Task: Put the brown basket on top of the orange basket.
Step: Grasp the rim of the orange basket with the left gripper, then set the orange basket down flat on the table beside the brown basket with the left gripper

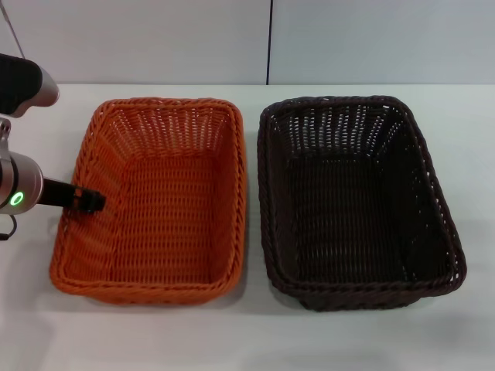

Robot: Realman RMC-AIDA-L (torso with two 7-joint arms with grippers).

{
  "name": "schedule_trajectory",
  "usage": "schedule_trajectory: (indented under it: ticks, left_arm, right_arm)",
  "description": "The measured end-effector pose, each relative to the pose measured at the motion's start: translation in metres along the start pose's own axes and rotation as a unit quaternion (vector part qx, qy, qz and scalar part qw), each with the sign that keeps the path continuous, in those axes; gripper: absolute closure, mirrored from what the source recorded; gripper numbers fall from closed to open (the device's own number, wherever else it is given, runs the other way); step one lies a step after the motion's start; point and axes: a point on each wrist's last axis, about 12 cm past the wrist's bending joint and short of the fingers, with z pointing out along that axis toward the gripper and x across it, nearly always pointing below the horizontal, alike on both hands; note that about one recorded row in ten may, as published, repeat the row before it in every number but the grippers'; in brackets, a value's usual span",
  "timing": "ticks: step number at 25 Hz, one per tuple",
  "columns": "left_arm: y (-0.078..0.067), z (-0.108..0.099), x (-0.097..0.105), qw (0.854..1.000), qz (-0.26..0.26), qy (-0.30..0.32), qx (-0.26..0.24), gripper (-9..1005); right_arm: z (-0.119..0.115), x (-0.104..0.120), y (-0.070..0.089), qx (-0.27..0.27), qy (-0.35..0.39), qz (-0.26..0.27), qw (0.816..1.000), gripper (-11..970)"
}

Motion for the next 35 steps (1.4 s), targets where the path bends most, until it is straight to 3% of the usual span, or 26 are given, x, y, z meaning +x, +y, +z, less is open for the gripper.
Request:
schedule_trajectory:
  ticks: [7, 9, 16, 21, 23, 27, 31, 33, 35]
  left_arm:
    - [-0.003, 0.002, 0.001, 1.000, 0.017, 0.007, 0.005, 682]
    - [-0.004, 0.001, 0.000, 1.000, 0.023, 0.007, 0.006, 690]
    - [-0.006, -0.010, -0.007, 0.992, 0.123, -0.005, 0.008, 718]
    - [0.005, -0.018, -0.015, 0.980, 0.197, -0.025, 0.001, 727]
    - [0.005, -0.018, -0.015, 0.980, 0.197, -0.025, 0.001, 727]
    - [0.024, -0.031, -0.029, 0.964, 0.260, -0.047, -0.010, 728]
    - [0.024, -0.031, -0.029, 0.964, 0.260, -0.047, -0.010, 729]
    - [0.036, -0.046, -0.033, 0.941, 0.335, -0.049, -0.021, 730]
    - [0.036, -0.046, -0.033, 0.941, 0.335, -0.049, -0.021, 730]
  right_arm:
    - [-0.001, 0.000, -0.001, 0.001, -0.001, -0.001, 1.000, 249]
    - [-0.001, 0.000, -0.001, 0.001, -0.001, -0.001, 1.000, 249]
    - [0.000, -0.001, -0.001, 0.000, -0.003, -0.001, 1.000, 248]
    - [0.001, -0.001, 0.000, -0.001, -0.004, 0.001, 1.000, 248]
    - [0.001, -0.001, 0.000, 0.000, -0.004, 0.002, 1.000, 249]
    - [-0.001, -0.002, 0.000, 0.002, -0.005, 0.003, 1.000, 249]
    - [-0.002, -0.002, 0.000, 0.004, -0.005, 0.004, 1.000, 249]
    - [-0.003, -0.002, 0.000, 0.006, -0.006, 0.006, 1.000, 248]
    - [-0.004, -0.003, 0.000, 0.008, -0.007, 0.009, 1.000, 248]
